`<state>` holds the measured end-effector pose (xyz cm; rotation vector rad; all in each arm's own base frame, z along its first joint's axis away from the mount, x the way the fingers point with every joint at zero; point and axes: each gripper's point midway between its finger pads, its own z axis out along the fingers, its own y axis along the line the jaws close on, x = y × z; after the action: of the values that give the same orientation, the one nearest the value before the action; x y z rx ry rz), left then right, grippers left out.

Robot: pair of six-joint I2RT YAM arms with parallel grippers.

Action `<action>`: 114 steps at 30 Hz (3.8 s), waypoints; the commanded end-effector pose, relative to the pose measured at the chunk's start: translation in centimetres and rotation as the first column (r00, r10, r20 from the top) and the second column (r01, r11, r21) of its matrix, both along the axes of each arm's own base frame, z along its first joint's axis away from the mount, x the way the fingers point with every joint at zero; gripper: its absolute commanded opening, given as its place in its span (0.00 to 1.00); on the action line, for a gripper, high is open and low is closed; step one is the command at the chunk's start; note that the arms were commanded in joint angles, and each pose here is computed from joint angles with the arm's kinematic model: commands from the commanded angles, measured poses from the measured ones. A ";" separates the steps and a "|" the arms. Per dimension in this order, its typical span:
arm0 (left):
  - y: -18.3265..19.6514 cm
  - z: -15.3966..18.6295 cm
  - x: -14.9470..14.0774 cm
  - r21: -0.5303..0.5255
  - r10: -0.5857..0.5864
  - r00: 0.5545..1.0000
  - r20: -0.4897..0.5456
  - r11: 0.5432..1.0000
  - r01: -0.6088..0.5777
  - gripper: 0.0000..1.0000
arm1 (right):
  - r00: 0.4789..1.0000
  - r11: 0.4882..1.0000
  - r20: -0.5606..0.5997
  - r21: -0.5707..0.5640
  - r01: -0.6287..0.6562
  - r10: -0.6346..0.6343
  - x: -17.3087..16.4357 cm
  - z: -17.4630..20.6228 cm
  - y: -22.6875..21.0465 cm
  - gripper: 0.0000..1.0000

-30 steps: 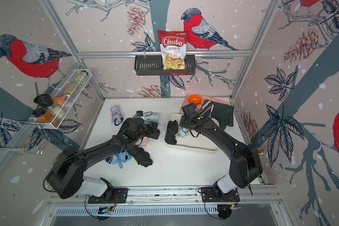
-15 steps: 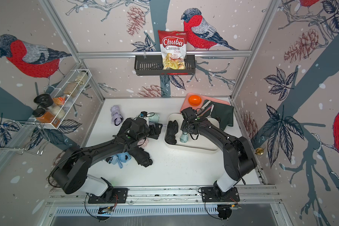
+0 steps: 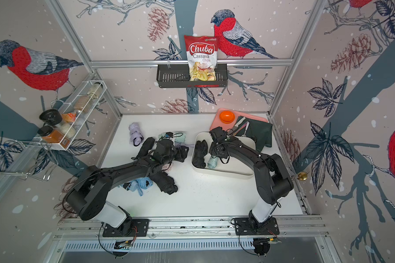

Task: Put the umbrella into the storage box
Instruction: Place the umbrella in the storage box.

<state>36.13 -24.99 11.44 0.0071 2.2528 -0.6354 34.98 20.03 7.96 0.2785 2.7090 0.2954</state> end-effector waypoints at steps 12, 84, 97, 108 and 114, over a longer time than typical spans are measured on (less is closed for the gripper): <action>-2.0 -1.4 0.1 0.044 -0.054 0.999 -0.003 0.998 0.054 0.64 | 0.997 0.995 0.015 0.070 -0.070 0.069 2.3 -0.6 3.7 0.01; -1.8 -1.6 -0.2 0.105 0.046 0.999 0.005 0.993 -0.046 0.46 | 0.990 0.954 -0.002 0.267 -0.139 0.144 -0.2 -1.4 4.6 0.20; -2.7 -2.5 -0.3 0.086 0.016 1.000 -0.023 0.996 -0.014 0.39 | 0.991 0.965 0.013 0.226 -0.132 0.132 0.3 -0.9 3.8 0.43; -0.1 -0.6 -0.1 0.111 0.115 0.993 0.026 0.987 -0.118 0.46 | 0.985 0.973 0.089 0.166 -0.160 0.147 0.8 1.4 3.1 0.57; 3.5 -0.1 0.5 0.089 0.213 0.977 0.011 0.973 -0.213 0.53 | 0.914 0.935 0.240 0.062 -0.350 0.327 0.5 5.8 6.0 0.64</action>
<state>36.50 -23.50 11.54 -0.1179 2.2330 -0.4598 35.39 25.04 11.87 -0.0257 2.5770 0.5979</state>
